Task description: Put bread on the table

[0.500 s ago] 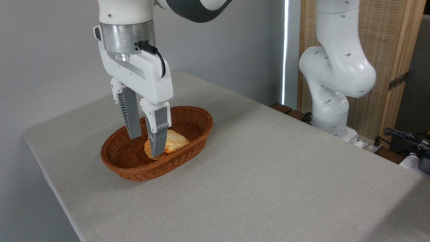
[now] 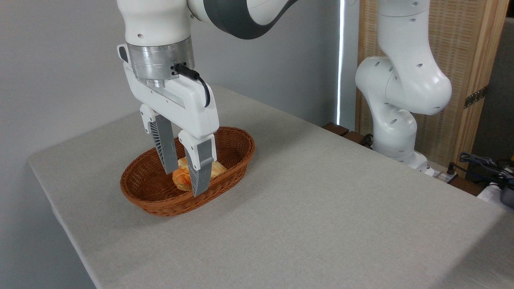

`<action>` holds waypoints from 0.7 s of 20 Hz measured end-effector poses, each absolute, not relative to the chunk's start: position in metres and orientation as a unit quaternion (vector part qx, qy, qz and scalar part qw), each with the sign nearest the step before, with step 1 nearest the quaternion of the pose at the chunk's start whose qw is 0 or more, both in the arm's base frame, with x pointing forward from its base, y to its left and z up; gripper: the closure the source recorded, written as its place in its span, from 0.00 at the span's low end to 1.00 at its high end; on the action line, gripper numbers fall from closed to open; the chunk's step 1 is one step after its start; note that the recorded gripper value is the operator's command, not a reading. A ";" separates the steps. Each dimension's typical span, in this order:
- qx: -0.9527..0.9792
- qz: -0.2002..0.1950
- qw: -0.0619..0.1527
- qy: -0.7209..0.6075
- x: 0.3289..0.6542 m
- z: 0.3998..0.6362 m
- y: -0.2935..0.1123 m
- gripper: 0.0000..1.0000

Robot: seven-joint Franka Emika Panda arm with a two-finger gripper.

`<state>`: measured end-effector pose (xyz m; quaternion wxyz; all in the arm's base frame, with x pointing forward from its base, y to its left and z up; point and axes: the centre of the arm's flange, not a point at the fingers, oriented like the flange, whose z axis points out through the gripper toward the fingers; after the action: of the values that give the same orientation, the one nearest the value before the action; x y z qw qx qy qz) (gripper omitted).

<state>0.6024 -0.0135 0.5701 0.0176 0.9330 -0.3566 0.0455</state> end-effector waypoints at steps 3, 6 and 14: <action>0.933 0.046 0.018 -0.358 0.602 0.570 -0.015 0.00; 0.932 0.046 0.018 -0.360 0.602 0.570 -0.017 0.00; 0.931 0.034 0.023 -0.363 0.600 0.568 -0.021 0.00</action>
<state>0.5998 -0.0208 0.5677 0.0229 0.9309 -0.3629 0.0343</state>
